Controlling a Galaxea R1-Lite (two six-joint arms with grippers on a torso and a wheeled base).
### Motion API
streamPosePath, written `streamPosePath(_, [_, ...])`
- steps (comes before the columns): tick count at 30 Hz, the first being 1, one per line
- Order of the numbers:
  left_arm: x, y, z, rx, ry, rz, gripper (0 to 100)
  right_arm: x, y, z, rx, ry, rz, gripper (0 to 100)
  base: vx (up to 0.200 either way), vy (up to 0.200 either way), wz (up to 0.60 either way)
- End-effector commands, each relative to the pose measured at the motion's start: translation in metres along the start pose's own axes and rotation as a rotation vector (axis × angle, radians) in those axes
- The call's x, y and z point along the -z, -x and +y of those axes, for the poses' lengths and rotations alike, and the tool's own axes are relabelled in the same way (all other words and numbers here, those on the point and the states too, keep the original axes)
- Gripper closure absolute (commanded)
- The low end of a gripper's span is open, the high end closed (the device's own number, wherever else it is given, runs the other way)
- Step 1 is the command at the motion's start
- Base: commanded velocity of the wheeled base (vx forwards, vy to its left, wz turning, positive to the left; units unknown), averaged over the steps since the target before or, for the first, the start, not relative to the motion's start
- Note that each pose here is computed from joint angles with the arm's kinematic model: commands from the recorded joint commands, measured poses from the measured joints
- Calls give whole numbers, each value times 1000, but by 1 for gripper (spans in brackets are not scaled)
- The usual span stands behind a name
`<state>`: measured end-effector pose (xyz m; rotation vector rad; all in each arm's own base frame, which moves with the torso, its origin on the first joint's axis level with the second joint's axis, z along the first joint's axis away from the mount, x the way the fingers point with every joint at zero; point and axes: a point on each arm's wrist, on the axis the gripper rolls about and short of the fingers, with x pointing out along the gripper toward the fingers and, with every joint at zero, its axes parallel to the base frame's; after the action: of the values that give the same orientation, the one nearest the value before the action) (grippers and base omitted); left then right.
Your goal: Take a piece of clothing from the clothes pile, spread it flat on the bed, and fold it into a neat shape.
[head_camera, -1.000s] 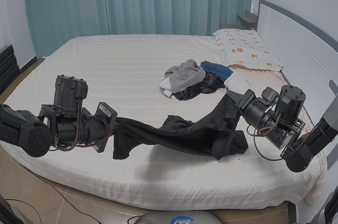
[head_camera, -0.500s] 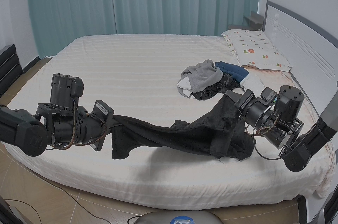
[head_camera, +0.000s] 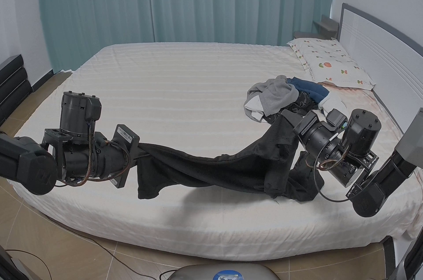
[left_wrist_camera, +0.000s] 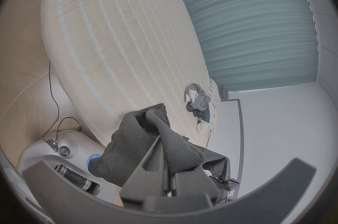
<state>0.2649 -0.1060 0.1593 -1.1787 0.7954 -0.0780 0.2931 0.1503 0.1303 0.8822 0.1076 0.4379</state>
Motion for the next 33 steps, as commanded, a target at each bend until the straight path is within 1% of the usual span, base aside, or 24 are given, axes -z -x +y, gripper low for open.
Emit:
streamPosePath(1, [-1,0,0,0,2,-3,100,4,-2,-3,6,-4,9,100,0,200,0])
streamPosePath(7, [0,-2,3,-13,3,4,100,5,-2,-4,6,-7,15,100,0,200,0])
streamPosePath(22, [0,-2,4,-15,4,6,100,5,-1,-2,1,-7,13,100,0,200,0])
streamPosePath(26, [0,-2,3,-13,0,6,100,3,0,0,-14,-8,0,100,0,200,0])
streamPosePath(33, [1,-2,3,-12,-3,16,100,1,5,-2,-18,1,-7,100,0,0,0])
